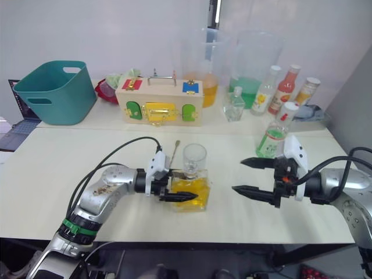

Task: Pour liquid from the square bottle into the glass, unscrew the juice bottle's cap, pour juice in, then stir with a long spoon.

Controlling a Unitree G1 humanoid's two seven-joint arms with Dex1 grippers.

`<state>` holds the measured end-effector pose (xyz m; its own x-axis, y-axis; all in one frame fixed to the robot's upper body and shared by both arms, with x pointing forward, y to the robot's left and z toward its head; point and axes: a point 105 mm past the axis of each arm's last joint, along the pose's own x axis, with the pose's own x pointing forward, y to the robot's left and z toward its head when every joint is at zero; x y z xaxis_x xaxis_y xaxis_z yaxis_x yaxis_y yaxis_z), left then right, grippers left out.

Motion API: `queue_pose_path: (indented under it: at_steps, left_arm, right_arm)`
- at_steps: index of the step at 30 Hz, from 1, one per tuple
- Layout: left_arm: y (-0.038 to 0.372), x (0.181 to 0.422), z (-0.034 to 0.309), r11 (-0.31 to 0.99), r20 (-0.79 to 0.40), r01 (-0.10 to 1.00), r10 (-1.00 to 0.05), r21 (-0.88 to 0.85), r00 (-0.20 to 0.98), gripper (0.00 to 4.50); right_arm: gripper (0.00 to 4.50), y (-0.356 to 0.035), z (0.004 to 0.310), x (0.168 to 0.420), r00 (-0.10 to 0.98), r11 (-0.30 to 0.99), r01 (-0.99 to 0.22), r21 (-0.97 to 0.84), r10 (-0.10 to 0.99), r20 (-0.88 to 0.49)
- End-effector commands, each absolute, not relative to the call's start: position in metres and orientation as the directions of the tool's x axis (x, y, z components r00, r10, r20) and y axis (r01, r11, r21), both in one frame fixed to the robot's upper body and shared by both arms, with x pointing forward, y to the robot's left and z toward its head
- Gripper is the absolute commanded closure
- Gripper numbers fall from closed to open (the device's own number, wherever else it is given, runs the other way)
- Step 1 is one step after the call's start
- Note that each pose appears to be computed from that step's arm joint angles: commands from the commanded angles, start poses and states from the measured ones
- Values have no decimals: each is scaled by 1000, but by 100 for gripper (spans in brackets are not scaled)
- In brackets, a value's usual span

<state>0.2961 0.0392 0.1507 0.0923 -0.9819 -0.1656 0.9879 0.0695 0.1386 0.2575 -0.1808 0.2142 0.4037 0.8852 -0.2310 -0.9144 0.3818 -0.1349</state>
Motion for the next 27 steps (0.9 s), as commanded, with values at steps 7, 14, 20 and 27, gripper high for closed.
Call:
queue_pose_path:
  at_steps: [7, 14, 20, 27]
  left_arm:
    - [36, 289, 169, 50, -124, 976, -989, 214, 78, 168]
    - [37, 281, 174, 26, -124, 978, -991, 208, 53, 2]
    - [38, 277, 185, 42, -110, 974, -992, 224, 68, 2]
    - [40, 277, 179, 51, -121, 974, -989, 220, 79, 2]
  right_arm:
    - [0, -172, 224, 257, 386, 355, -920, -168, 896, -221]
    - [0, -169, 224, 257, 380, 350, -923, -162, 897, -226]
    - [0, -169, 223, 257, 375, 346, -925, -159, 898, -229]
    - [0, -169, 223, 258, 373, 343, -926, -161, 899, -229]
